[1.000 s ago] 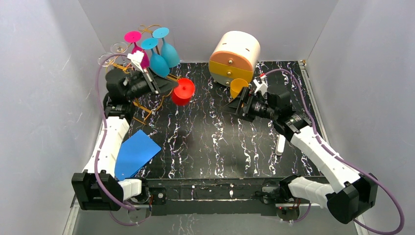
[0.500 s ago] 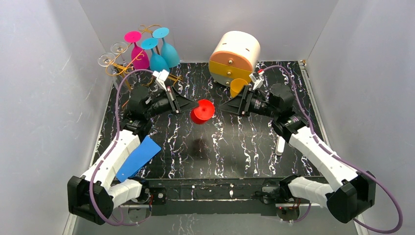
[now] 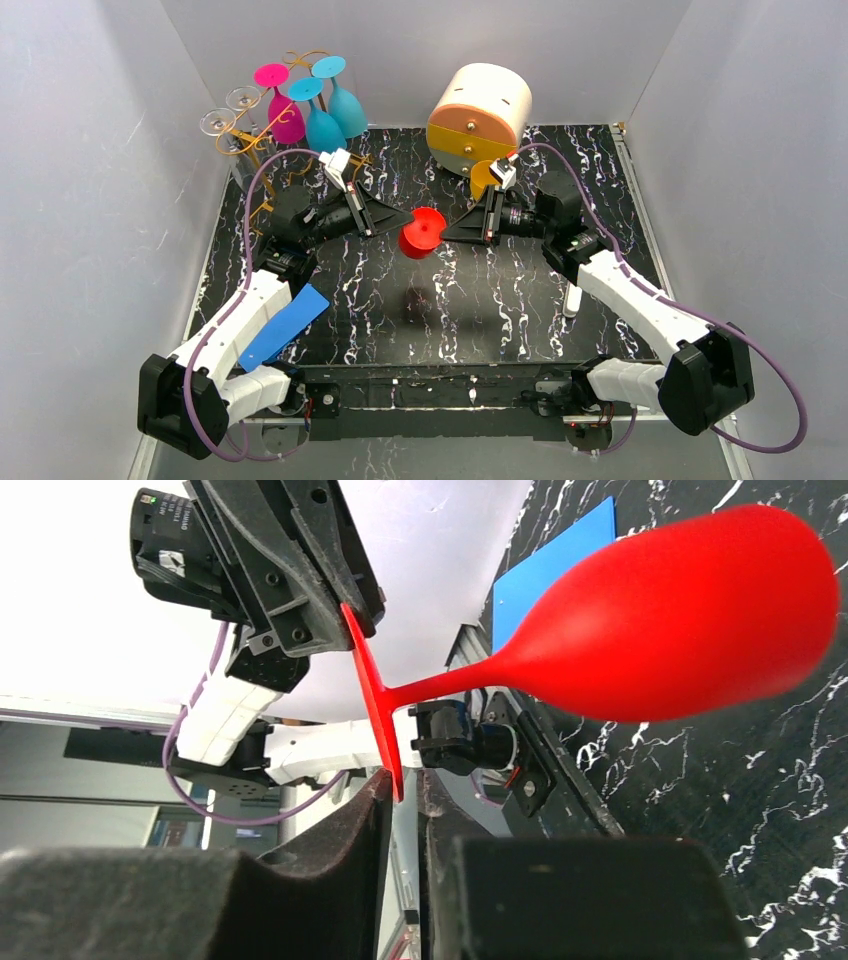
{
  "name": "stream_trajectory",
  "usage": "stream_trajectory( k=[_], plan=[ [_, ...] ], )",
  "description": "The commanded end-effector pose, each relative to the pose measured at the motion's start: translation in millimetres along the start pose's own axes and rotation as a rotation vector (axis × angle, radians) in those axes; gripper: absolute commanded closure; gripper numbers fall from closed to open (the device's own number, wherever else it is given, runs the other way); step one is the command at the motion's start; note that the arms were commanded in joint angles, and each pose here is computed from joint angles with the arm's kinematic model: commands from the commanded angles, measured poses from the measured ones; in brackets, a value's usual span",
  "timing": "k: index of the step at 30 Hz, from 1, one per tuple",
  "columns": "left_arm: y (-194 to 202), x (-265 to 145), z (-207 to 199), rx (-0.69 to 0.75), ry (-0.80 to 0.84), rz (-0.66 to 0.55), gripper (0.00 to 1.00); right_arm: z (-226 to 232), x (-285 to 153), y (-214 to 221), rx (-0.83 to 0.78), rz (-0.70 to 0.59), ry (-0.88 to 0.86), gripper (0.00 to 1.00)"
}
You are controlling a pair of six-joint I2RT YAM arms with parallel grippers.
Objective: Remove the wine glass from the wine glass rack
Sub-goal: Place the wine glass at the center of the board.
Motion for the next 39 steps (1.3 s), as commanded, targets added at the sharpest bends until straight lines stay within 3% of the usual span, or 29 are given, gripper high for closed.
stream_trajectory(
  k=[1,7,12,16,21,27,32,39],
  plan=[
    [0.9,-2.7,-12.8,0.030,0.048,-0.016,1.00,13.5,-1.3,-2.9,-0.037,0.014,-0.084,0.78],
    [4.8,-1.4,-10.6,0.018,0.047,0.005,1.00,17.2,0.1,-5.0,-0.034,0.019,-0.113,0.70],
    [7.8,-2.1,-9.0,0.012,0.038,0.008,1.00,14.3,0.2,-4.1,-0.036,0.017,-0.099,0.94],
    [11.5,-3.4,-4.4,0.015,0.000,0.033,1.00,10.6,-0.2,-3.0,-0.032,0.010,-0.077,0.99],
    [15.1,-8.3,3.6,0.051,-0.104,0.078,0.65,7.0,-1.7,-4.0,-0.049,-0.014,-0.026,0.99],
    [24.2,-11.4,0.2,0.046,-0.066,0.154,0.29,-1.6,-3.6,-4.2,-0.050,-0.048,0.057,0.99],
    [33.1,-10.5,2.1,0.032,-0.054,0.211,0.27,-4.6,-4.1,-3.3,-0.046,-0.052,0.074,0.99],
    [45.3,1.2,3.3,0.034,-0.063,0.245,0.32,-5.1,-3.3,-2.5,-0.045,-0.043,0.067,0.99]
  ],
)
Point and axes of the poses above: each gripper's point midway between its finger pads, its own x axis out along the fingers, its own z axis along the line the jaws close on, y = z × x, the point moved 6 cm from there along -x, back along the fingers, and after that the axes turned 6 degrees about -x, right-handed, at the moved point
